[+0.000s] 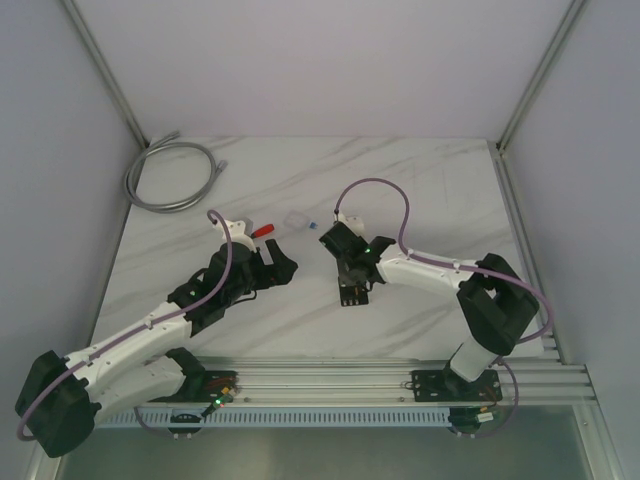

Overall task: Snap on the fuse box
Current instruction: Install the fuse at the fuse box base.

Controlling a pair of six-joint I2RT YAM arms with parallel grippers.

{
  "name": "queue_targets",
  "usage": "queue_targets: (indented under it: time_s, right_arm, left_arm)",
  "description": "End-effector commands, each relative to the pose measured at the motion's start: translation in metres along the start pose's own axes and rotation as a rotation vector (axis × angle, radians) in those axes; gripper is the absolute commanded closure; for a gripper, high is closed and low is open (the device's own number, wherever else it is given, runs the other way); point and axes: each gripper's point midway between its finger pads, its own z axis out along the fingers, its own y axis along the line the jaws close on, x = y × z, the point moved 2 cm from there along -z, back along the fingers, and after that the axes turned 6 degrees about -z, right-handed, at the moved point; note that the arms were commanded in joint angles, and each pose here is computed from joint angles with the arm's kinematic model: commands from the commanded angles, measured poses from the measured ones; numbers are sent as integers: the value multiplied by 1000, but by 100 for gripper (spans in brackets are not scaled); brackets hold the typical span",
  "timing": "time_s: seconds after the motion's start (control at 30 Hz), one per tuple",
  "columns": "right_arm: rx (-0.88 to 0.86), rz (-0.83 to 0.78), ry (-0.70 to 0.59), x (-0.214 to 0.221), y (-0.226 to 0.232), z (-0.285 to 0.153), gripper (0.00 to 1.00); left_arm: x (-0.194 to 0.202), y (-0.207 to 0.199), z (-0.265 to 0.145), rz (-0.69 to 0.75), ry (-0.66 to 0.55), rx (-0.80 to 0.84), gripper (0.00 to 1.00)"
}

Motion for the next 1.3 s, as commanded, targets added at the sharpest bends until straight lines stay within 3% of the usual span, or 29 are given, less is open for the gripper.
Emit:
queue_targets:
  time_s: [0.0, 0.4, 0.8, 1.03, 1.27]
  right_arm:
    - [12, -5, 25, 7, 1, 6, 100]
    - [48, -13, 61, 14, -3, 12, 100]
    - [91, -41, 180, 35, -12, 21, 100]
    - [88, -12, 135, 24, -15, 9, 100]
    - [90, -28, 132, 22, -15, 11, 93]
  left_arm:
    - [3, 3, -1, -6, 7, -4, 0]
    - [3, 4, -1, -6, 7, -4, 0]
    - [3, 4, -2, -6, 7, -4, 0]
    - [3, 5, -2, -7, 3, -4, 0]
    - [3, 4, -2, -7, 5, -5, 0]
